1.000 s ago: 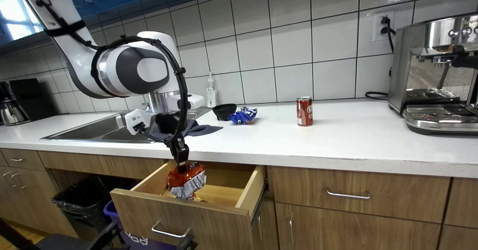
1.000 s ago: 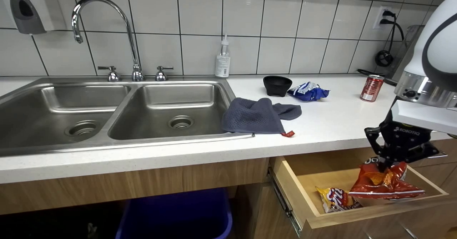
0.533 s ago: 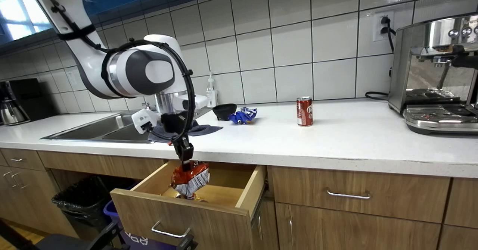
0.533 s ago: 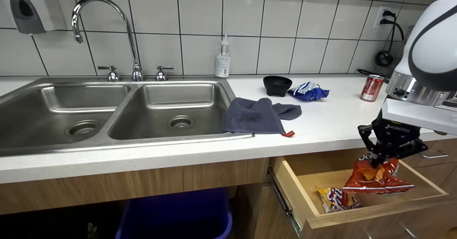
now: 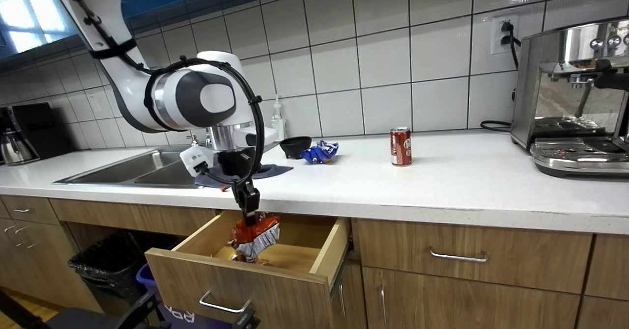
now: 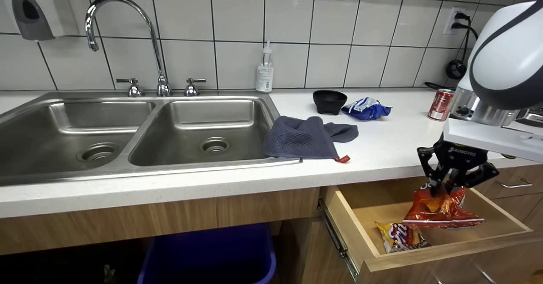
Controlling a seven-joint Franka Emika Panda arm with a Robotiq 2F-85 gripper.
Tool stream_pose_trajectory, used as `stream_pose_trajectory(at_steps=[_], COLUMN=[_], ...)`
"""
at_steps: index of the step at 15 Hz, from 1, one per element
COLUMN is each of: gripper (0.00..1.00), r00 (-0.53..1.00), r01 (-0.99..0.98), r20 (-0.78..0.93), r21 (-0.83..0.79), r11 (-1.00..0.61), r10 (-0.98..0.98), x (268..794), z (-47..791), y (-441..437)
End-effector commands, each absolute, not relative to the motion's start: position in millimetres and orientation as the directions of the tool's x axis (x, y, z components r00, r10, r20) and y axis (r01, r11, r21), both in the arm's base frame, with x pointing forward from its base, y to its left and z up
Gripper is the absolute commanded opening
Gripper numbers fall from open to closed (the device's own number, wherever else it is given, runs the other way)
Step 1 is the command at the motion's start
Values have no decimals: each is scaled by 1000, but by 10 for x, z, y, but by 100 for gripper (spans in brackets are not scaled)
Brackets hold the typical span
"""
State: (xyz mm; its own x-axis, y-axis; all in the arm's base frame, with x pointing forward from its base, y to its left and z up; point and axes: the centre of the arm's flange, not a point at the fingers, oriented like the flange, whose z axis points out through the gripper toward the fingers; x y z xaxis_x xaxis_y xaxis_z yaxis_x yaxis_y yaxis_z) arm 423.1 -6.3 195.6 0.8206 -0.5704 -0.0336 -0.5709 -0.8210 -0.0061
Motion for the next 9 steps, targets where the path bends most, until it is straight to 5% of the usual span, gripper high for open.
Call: stream_pose_trajectory(at_steps=[1,7,9], gripper=[48,94,100], r00=[833,841,846], r01=[-553,-541,-533], r20=[-40,-37,-36], r21=[-17,-29,-36], r11=[-833,-840,-845], r10=[-552,-540,-532], x=[4308,4254,4238], z=[2001,2070,2108], y=[-66,-53,-49])
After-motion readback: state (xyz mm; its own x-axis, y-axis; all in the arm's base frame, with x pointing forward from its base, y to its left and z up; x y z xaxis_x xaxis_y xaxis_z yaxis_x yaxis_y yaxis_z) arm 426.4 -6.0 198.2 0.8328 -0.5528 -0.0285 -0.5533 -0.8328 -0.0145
